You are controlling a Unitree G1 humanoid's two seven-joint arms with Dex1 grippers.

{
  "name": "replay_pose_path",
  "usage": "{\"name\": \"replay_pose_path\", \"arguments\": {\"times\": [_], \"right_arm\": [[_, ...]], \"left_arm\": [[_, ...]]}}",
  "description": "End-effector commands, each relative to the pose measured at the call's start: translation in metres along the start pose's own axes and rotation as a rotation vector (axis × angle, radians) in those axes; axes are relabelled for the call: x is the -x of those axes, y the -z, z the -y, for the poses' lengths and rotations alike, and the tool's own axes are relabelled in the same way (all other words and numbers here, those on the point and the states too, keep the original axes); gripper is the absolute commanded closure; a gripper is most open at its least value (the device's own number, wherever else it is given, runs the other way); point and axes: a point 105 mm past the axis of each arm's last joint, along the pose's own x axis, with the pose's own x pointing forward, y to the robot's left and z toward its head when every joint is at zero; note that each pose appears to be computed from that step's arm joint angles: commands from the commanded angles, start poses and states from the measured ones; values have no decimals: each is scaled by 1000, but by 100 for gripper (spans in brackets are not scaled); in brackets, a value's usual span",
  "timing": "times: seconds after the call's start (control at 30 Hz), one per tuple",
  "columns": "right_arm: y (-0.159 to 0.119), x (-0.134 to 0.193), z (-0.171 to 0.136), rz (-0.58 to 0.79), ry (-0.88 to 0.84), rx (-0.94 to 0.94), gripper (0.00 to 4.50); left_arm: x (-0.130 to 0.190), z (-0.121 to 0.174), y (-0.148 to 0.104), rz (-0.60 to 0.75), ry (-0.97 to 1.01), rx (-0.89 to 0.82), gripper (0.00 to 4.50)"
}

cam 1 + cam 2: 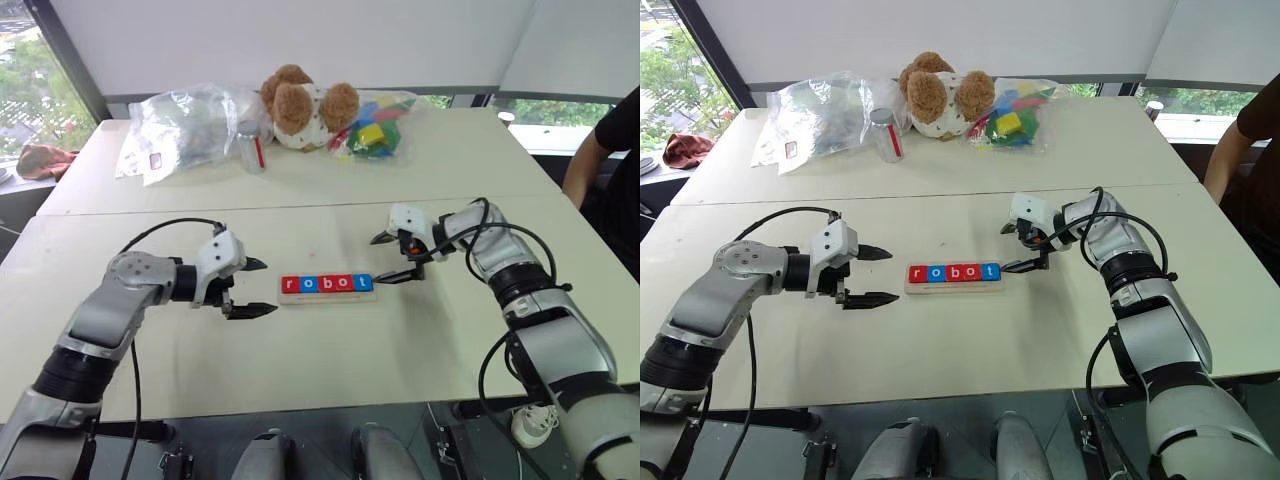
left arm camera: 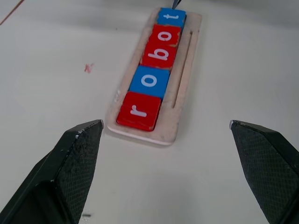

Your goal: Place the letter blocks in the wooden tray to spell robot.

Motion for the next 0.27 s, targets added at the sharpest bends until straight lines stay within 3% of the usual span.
{"name": "replay_pose_path", "arguments": {"times": [0.03, 0.27], "right_arm": [[-7, 47, 8, 8, 70, -21, 5], [5, 73, -72, 82, 93, -374, 5]], "left_arm": [[24, 3, 2, -2, -35, 22, 0], [55, 15, 26, -23, -142, 155, 0]]}}
